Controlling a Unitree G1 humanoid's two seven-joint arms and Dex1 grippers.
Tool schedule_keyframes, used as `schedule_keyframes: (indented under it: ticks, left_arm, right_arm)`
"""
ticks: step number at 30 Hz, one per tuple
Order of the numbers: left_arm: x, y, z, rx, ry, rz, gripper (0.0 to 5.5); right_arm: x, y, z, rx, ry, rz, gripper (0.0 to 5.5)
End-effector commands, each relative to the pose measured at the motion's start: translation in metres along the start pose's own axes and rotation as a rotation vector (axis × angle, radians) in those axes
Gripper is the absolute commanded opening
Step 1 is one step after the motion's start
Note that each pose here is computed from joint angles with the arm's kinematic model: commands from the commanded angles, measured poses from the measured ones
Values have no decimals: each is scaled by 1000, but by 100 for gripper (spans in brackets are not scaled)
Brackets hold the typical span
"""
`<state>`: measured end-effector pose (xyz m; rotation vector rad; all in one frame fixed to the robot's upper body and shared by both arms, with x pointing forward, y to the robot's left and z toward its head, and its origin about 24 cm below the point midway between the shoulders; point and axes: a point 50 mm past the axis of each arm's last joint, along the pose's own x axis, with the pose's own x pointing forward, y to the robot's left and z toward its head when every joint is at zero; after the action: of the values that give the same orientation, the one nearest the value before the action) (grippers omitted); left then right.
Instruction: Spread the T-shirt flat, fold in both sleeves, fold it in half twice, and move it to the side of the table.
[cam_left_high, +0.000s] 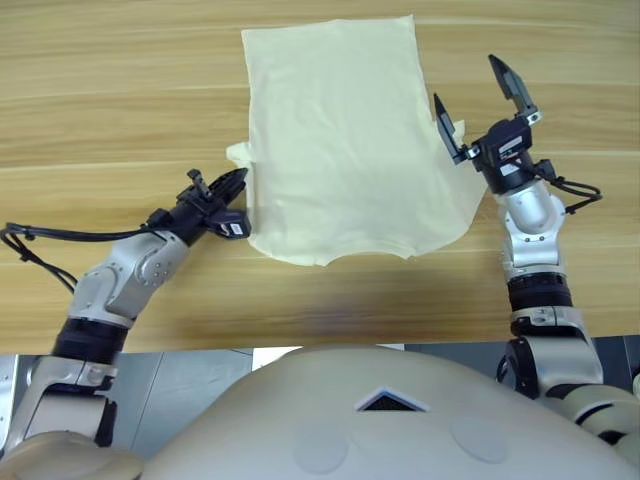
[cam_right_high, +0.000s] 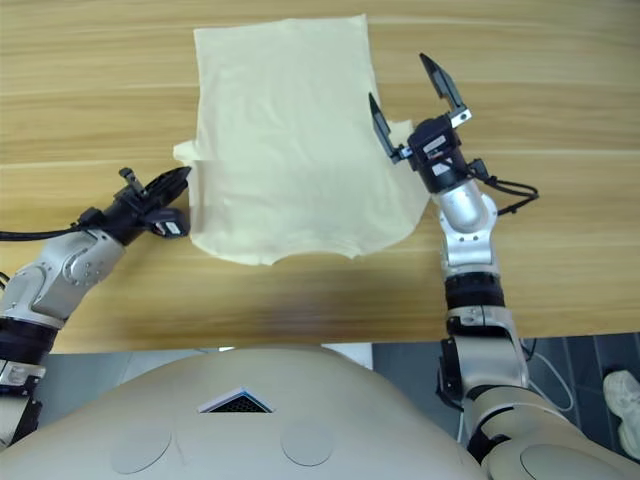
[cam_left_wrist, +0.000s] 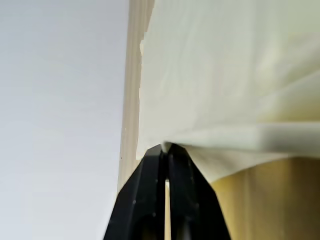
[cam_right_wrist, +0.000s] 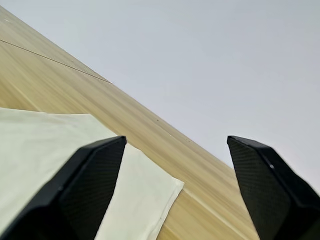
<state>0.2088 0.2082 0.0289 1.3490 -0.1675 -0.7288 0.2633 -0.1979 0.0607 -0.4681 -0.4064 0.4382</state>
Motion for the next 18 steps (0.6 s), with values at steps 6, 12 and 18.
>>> schedule_keyframes:
  ticks: [6,12,18]
  left_arm:
    - [10,4,9,39,-79,7,2]
    - [20,14,12,80,-116,40,2]
    - [26,13,15,96,-150,23,2]
  right_arm:
    - [1,0,-1,-9,5,9,376]
    - [1,3,-4,-3,13,16,376]
    - [1,7,-5,8,13,20,376]
